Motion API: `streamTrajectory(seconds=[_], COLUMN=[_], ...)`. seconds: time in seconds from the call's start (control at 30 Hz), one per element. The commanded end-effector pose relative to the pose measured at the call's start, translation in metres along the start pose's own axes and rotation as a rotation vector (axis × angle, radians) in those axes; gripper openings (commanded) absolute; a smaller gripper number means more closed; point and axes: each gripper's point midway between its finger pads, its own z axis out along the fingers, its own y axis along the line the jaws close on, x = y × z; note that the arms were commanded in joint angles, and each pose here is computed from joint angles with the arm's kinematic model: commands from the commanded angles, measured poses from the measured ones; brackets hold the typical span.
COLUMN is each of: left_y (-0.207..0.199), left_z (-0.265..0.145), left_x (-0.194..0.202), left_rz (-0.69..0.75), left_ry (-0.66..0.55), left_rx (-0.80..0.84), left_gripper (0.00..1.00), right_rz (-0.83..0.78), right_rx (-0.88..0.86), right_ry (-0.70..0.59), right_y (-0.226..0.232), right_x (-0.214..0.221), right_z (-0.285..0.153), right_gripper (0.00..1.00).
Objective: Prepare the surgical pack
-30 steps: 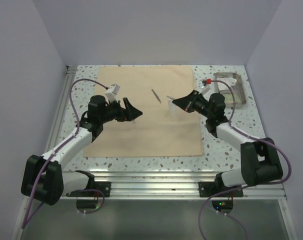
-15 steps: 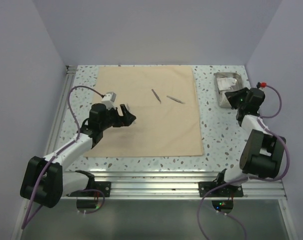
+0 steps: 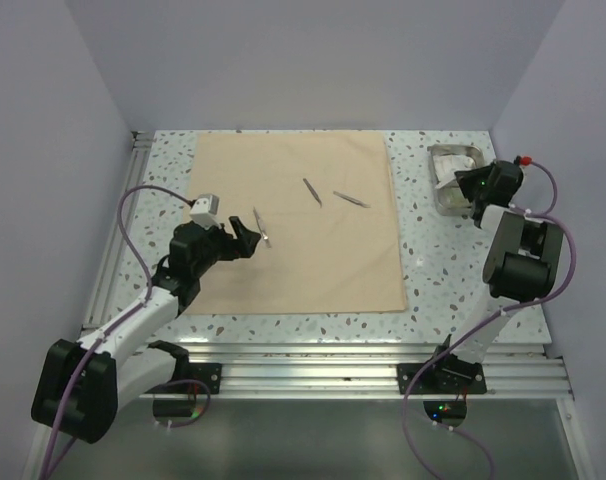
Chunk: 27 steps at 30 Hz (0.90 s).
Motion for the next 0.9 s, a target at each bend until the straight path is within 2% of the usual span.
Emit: streamTrajectory(seconds=[0.0, 0.23, 0.27, 0.33, 0.37, 0.47, 0.63, 0.7, 0.77, 0.87], left_y=[-0.003, -0.005, -0.005, -0.005, -0.005, -0.005, -0.005, -0.004, -0.004, -0.005], left_z=[-0.002, -0.002, -0.002, -0.003, -0.003, -0.004, -0.007, -0.007, -0.006, -0.006], left_x=[-0.021, -0.019, -0.019, -0.020, -0.020, -0.021, -0.022, -0.022, -0.021, -0.020], left_rz=[0.039, 0.039, 0.039, 0.038, 0.041, 0.043, 0.046, 0.048, 0.049, 0.054], left_ry=[-0.094, -0.094, -0.095, -0.097, -0.098, -0.101, -0.112, -0.113, -0.109, -0.104], left_rx=[0.005, 0.015, 0.015, 0.018, 0.018, 0.018, 0.013, 0.011, 0.011, 0.015], left_gripper=[0.89, 0.89, 0.89, 0.89, 0.89, 0.89, 0.89, 0.89, 0.89, 0.89], right_rz=[0.001, -0.015, -0.019, -0.024, -0.027, -0.050, -0.100, -0.131, -0.178, -0.307], right_rx=[0.012, 0.100, 0.116, 0.141, 0.157, 0.178, 0.189, 0.201, 0.161, 0.087], right_ry=[-0.106, -0.139, -0.141, -0.144, -0.143, -0.178, -0.220, -0.193, -0.161, -0.050], right_y=[-0.002, -0.028, -0.031, -0.035, -0.037, -0.034, -0.012, -0.012, 0.000, 0.026], right_x=[-0.032, -0.038, -0.039, -0.040, -0.040, -0.049, -0.064, -0.055, -0.044, 0.000], right_z=[0.012, 0.009, 0.008, 0.006, 0.004, -0.009, -0.049, -0.062, -0.080, -0.092], right_gripper=[0.00, 0.00, 0.03, 0.16, 0.32, 0.48, 0.52, 0.52, 0.51, 0.50])
